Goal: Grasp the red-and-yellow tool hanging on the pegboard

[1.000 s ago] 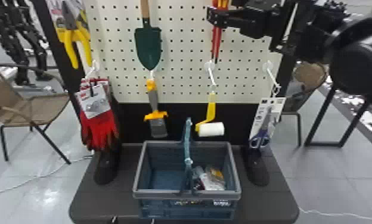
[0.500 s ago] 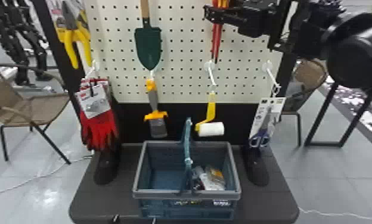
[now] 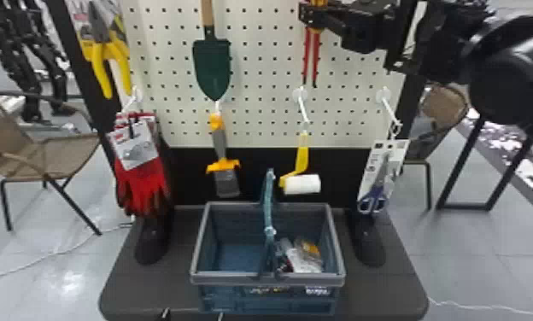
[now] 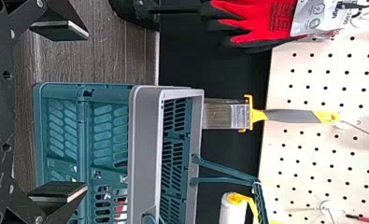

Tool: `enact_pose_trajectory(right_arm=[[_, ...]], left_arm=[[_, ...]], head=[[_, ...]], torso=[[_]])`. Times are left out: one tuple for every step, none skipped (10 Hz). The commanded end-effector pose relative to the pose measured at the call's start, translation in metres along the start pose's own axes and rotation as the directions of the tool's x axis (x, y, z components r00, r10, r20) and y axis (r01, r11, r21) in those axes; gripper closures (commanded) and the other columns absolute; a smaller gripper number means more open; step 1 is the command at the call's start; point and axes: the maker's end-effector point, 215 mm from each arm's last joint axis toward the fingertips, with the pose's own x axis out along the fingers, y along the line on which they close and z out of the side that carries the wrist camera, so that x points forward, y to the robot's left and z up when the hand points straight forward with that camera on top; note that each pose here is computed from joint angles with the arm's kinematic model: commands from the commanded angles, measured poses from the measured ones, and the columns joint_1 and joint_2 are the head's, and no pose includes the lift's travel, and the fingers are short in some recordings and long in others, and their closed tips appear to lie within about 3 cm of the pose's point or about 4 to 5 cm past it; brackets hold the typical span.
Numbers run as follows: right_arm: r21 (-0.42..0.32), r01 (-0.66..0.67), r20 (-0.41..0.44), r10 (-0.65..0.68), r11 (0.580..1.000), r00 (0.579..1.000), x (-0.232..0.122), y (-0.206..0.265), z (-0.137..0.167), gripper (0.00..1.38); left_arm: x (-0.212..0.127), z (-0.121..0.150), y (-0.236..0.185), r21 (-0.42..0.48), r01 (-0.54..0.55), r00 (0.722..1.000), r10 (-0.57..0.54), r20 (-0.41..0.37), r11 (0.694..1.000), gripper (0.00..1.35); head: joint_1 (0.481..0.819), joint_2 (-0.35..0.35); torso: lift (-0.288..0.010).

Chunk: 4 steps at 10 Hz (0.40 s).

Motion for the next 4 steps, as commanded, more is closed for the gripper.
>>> enact_pose_trajectory(right_arm=[[-0.001, -0.001, 0.001, 0.001, 1.0, 1.0, 0.0002, 0.0007, 0.0006, 1.3], [0.0, -0.002, 0.001, 0.002, 1.0, 1.0, 0.0002, 0.0009, 0.0008, 1.3], [0.001, 0.0, 0.002, 0.0, 1.0, 1.0, -0.0002, -0.0002, 0.0009, 1.3], [0.001, -0.002, 0.0, 0.002, 1.0, 1.0, 0.0001, 0.0011, -0.0002, 1.3]], left_arm=[[-0.0001, -0.0004, 0.0004, 0.001, 0.0, 1.0, 0.0, -0.001, 1.0, 0.17], [-0.0001, -0.0004, 0.0003, 0.003, 0.001, 1.0, -0.001, -0.001, 1.0, 0.17], [0.0, -0.0003, -0.0002, 0.001, 0.0, 1.0, 0.0, -0.001, 1.0, 0.17], [0.0, -0.0003, -0.0002, 0.001, 0.0, 1.0, 0.0, -0.001, 1.0, 0.17]], head=[[0.549, 0.0], [0.549, 0.0], [0.549, 0.0], [0.549, 0.0]], torso=[[-0.1], [-0.1], [-0.1], [-0.1]])
